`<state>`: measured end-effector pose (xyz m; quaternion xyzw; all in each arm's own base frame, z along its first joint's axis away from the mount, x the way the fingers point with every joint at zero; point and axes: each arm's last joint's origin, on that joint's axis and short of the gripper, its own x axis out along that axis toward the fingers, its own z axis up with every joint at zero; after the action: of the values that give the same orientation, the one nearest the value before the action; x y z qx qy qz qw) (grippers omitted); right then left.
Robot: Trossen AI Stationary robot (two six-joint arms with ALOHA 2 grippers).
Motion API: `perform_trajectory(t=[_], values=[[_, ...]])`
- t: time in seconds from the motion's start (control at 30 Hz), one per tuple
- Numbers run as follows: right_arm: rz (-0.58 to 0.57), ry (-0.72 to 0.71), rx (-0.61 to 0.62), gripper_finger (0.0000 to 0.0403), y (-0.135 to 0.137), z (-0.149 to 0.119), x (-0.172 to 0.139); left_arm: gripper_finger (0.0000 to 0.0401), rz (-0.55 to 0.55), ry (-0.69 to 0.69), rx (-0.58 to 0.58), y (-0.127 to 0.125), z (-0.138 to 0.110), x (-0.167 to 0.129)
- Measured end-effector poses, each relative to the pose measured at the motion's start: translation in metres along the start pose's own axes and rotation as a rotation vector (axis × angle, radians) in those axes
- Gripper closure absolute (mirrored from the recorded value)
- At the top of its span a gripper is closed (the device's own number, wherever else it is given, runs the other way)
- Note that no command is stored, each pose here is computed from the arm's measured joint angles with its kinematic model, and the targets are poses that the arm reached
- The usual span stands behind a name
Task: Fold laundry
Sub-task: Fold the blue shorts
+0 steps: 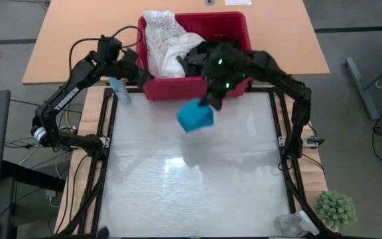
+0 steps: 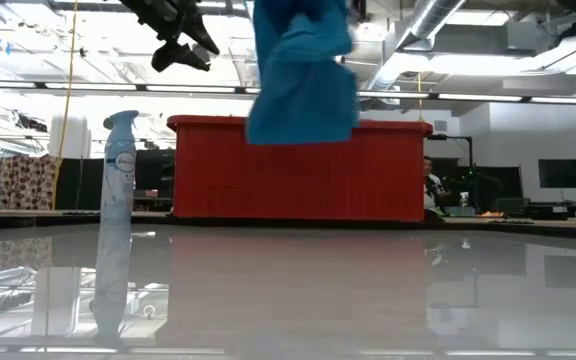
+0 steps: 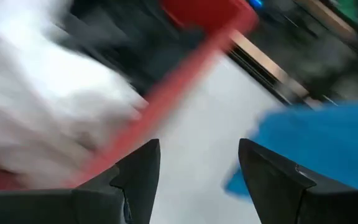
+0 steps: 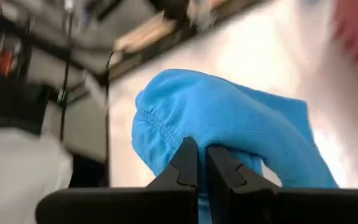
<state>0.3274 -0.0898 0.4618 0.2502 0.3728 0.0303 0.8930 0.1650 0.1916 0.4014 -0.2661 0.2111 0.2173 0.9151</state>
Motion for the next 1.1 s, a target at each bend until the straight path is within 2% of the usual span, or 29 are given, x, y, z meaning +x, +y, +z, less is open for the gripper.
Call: perform_trajectory(t=[0.07, 0.17, 0.23, 0.37, 0.53, 0.63, 0.77, 0.93, 1.0, 1.1], values=[[0.001, 0.092, 0.014, 0.0372, 0.008, -0.009, 0.009, 0.0193, -0.098, 0.092, 0.012, -0.006, -0.009, 0.002], [0.039, 0.170, -0.007, 0.0372, 0.024, -0.017, 0.027, 0.0193, -0.170, 0.227, 0.043, -0.019, -0.024, 0.005], [0.088, 0.228, -0.022, 0.0372, 0.038, -0.022, 0.042, 0.0193, -0.183, 0.315, 0.060, -0.028, -0.034, 0.007], [0.267, 0.333, -0.066, 0.0372, 0.069, -0.035, 0.066, 0.0193, -0.193, 0.449, 0.086, -0.045, -0.050, 0.009], [0.478, 0.453, -0.095, 0.0372, 0.106, -0.052, 0.095, 0.0193, -0.191, 0.530, 0.122, -0.063, -0.061, 0.012], [0.500, 0.511, -0.093, 0.0372, 0.117, -0.061, 0.118, 0.0193, -0.211, 0.550, 0.142, -0.072, -0.064, 0.013], [0.514, 0.532, -0.087, 0.0348, 0.115, -0.062, 0.155, 0.0193, -0.241, 0.564, 0.182, -0.080, -0.068, 0.014], [0.620, 0.509, -0.066, 0.0297, 0.097, -0.050, 0.187, 0.0193, -0.252, 0.587, 0.203, -0.083, -0.071, 0.014], [0.609, 0.513, -0.048, 0.0282, 0.081, -0.047, 0.198, 0.0193, -0.248, 0.612, 0.195, -0.083, -0.073, 0.013], [0.523, 0.527, 0.000, 0.0259, 0.051, -0.043, 0.211, 0.0193, -0.243, 0.653, 0.197, -0.082, -0.077, 0.010]])
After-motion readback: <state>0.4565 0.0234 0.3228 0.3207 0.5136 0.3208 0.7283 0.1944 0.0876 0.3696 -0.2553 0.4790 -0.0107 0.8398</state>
